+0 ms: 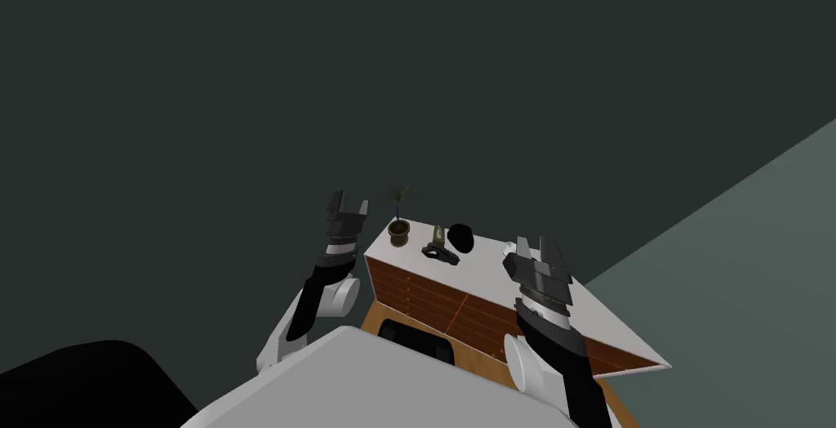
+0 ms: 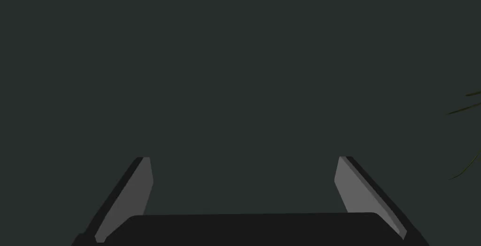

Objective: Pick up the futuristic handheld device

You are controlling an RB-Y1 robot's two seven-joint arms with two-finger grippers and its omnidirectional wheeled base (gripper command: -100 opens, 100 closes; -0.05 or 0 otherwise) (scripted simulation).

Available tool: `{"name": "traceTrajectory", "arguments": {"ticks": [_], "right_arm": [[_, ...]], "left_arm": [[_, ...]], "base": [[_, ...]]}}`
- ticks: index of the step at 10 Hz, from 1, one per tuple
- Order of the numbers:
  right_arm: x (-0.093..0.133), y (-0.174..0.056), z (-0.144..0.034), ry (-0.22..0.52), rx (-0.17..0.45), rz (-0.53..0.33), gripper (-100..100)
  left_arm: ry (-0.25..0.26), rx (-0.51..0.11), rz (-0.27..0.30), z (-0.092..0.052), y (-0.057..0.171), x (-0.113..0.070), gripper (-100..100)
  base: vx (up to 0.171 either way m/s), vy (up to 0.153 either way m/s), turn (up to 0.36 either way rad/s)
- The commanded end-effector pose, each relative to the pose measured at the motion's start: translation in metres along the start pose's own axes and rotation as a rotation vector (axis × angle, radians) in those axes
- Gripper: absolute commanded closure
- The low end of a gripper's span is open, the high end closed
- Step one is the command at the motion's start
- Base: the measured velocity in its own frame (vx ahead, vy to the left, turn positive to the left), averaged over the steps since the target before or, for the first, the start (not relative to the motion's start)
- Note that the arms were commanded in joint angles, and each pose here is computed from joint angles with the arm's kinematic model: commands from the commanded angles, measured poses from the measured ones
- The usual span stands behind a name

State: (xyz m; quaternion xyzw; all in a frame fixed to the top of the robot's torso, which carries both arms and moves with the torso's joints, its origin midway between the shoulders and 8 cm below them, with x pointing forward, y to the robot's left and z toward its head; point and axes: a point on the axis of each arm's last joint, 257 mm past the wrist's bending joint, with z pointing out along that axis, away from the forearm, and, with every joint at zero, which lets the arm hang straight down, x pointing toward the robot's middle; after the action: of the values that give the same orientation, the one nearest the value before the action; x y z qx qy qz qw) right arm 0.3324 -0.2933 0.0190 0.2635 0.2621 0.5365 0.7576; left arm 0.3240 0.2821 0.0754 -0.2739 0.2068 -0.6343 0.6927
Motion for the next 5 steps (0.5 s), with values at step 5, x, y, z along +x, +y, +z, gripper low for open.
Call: {"name": "traceTrajectory", "arguments": {"ticks": [5], "right_arm": [[0.013, -0.032, -0.028, 0.155, 0.118, -0.067, -100]], "left_arm": [[0.0, 0.0, 0.0, 0.0, 0.0, 0.0, 0]], "base": [[-0.004, -0.029, 0.159]]}}
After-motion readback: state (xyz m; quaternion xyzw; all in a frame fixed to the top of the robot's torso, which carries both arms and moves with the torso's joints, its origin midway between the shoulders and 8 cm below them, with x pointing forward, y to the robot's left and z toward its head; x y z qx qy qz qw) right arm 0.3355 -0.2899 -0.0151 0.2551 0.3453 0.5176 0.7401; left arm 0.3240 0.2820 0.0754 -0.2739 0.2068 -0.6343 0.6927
